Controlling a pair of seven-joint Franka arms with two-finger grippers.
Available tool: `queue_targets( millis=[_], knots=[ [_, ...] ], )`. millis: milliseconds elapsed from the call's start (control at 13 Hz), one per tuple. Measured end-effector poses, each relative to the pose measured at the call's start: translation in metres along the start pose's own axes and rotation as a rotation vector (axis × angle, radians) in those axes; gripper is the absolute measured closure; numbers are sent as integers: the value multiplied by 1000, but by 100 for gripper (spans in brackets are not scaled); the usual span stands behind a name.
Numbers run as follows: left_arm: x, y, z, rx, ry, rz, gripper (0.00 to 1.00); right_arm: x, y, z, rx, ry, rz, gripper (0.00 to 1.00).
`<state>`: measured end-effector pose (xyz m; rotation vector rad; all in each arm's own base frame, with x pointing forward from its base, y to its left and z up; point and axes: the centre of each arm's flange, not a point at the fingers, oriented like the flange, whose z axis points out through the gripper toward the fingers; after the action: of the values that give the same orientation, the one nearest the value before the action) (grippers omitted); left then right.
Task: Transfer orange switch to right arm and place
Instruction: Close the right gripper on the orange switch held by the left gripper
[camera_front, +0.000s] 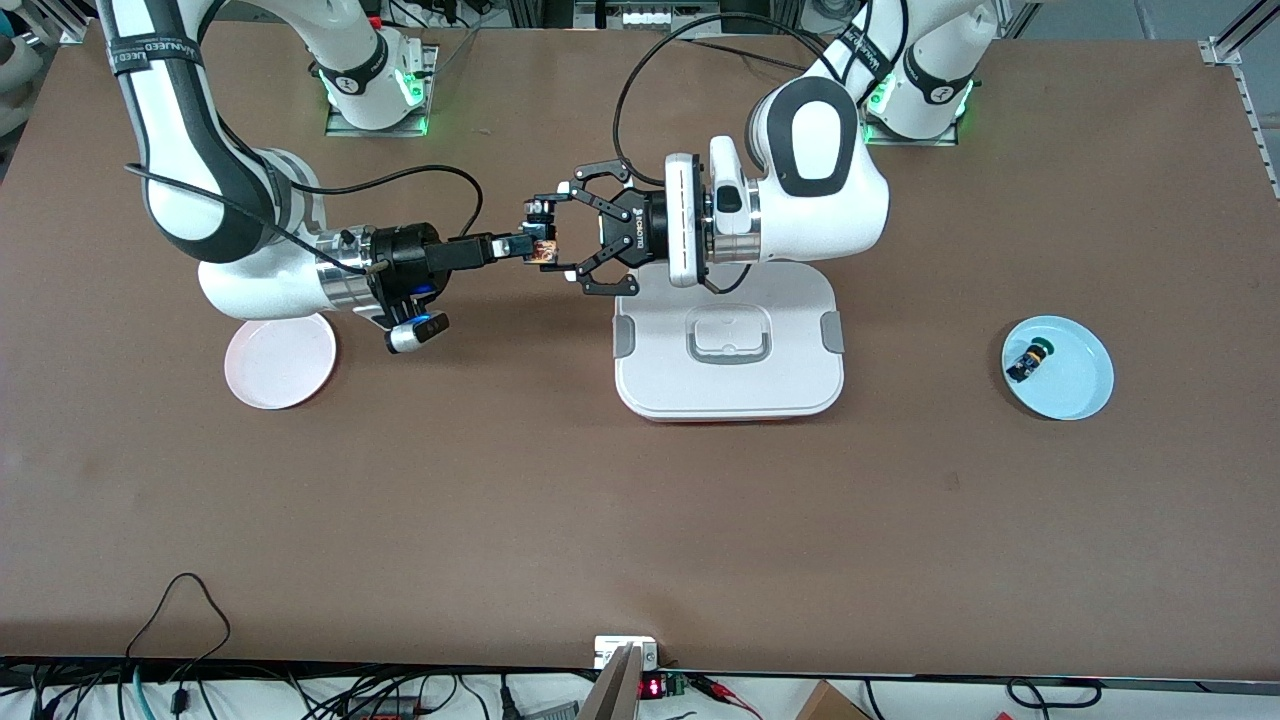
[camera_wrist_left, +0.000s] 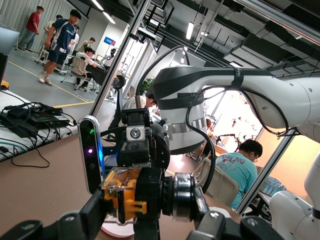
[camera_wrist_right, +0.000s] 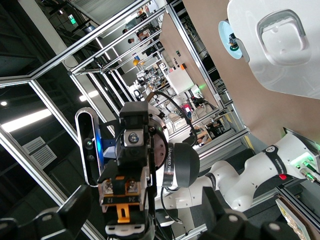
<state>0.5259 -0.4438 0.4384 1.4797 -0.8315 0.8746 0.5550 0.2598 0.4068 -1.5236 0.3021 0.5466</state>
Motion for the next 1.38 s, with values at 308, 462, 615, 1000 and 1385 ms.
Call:
queue_targets(
  millis=[308,462,615,1000,1385],
  knots=[
    [0,0,0,0,0,0,28,-1,-1,1,0,-1,-2,6],
    [0,0,0,0,0,0,28,-1,-2,1,1,-1,-4,29],
    [0,0,0,0,0,-1,28,-1,-5,1,28,1,-4,38],
    [-1,0,0,0,0,-5,28,-1,-7,1,44,5,-11,65],
    [-1,0,1,1,10,-15,28,-1,-8,0,46,5,-14,65]
  ],
)
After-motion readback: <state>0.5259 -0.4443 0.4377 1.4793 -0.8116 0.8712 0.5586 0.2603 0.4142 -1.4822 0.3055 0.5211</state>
